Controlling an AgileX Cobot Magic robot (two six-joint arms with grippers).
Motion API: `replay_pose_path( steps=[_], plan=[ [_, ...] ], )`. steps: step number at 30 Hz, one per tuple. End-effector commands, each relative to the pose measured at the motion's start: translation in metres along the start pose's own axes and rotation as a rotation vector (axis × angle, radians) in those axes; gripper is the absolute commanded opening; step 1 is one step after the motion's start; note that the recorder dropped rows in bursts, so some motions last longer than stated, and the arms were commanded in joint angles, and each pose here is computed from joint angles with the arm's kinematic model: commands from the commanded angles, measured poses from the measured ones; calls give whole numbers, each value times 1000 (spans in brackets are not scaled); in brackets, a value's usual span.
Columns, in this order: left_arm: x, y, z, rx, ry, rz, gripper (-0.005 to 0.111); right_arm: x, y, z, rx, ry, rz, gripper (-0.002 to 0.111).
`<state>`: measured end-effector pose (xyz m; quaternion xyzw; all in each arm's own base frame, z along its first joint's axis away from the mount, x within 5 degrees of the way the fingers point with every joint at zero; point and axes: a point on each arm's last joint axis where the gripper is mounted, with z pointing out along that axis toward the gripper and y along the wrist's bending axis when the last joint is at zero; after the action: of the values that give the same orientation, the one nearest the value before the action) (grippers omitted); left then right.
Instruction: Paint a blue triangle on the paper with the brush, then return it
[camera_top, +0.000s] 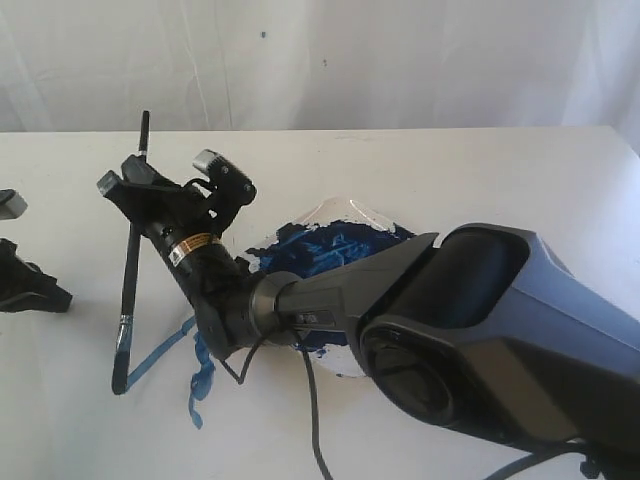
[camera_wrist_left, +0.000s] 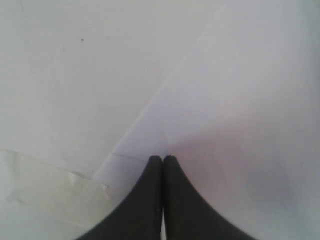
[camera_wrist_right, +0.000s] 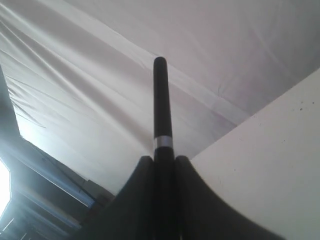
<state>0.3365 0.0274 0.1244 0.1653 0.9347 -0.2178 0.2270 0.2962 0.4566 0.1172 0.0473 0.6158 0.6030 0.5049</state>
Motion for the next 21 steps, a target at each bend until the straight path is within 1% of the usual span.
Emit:
replay_pose_path(
  steps=[1, 10, 15, 21],
  plan=[
    [0, 9, 1, -108, -12, 5, 0, 4, 1, 0, -2, 12, -14, 0],
    [-3, 23, -2, -262, -42, 6, 0, 8, -4, -2, 4, 17, -83, 0],
    [-5, 32, -5, -374, -63, 6, 0, 6, 1, -1, -50, 4, -115, 0],
    [-6, 37, -8, -437, -75, 7, 0, 2, 4, -1, -95, -34, -122, 0]
  ],
)
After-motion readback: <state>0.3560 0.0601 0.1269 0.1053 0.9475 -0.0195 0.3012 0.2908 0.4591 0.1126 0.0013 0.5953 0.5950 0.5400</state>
